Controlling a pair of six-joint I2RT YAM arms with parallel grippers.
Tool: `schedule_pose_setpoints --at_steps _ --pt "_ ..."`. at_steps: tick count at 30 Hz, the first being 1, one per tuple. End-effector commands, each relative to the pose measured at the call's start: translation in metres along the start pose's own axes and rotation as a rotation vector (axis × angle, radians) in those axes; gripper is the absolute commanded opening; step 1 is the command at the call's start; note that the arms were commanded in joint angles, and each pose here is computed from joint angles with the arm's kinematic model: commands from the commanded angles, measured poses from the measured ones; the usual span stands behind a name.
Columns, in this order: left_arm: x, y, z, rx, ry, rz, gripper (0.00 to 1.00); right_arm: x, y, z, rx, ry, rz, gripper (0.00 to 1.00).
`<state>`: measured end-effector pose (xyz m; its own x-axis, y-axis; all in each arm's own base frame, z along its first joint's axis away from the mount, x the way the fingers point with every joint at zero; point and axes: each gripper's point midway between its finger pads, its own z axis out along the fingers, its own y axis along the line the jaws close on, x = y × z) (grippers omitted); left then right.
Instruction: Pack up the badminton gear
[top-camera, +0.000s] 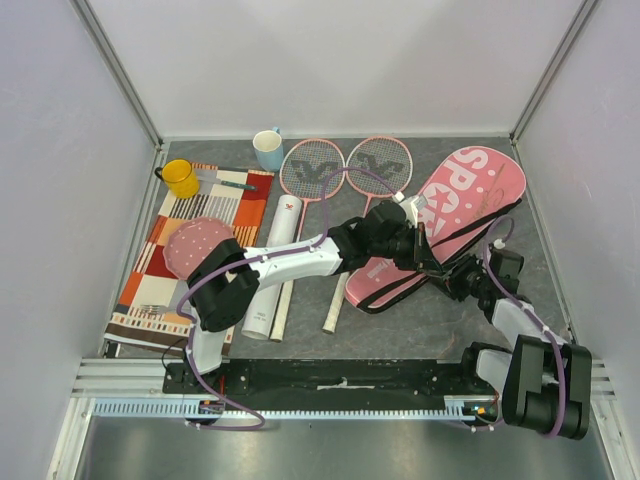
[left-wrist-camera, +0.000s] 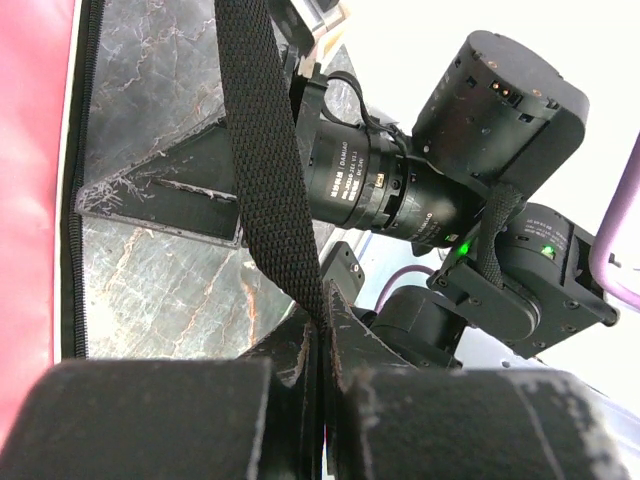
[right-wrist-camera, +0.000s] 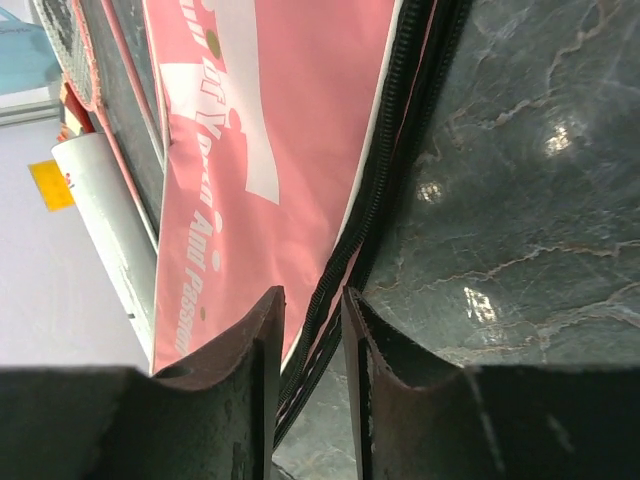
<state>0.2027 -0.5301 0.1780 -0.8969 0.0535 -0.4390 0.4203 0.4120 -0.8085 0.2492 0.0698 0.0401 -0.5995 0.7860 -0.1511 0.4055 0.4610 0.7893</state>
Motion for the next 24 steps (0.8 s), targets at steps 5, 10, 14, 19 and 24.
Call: schedule_pose_setpoints --at_steps 5,10,14,19,24 --pt "-0.006 -0.034 -0.010 0.092 -0.020 0.006 0.02 -0.014 0.000 0.001 0.060 -0.009 -0.034 0.37" --pt "-0.005 -0.037 -0.010 0.097 -0.022 0.007 0.02 -0.018 0.004 0.006 0.068 -0.014 -0.043 0.37" --pt "-0.003 -0.037 -0.008 0.096 -0.017 0.007 0.02 -0.021 0.007 0.008 0.076 -0.007 -0.045 0.32" --pt "-0.004 -0.038 -0.008 0.103 -0.020 0.008 0.02 -0.016 0.004 0.012 0.101 0.018 -0.041 0.31" --pt "-0.005 -0.040 -0.008 0.108 -0.021 0.013 0.02 -0.014 -0.001 0.014 0.132 0.024 -0.037 0.30"
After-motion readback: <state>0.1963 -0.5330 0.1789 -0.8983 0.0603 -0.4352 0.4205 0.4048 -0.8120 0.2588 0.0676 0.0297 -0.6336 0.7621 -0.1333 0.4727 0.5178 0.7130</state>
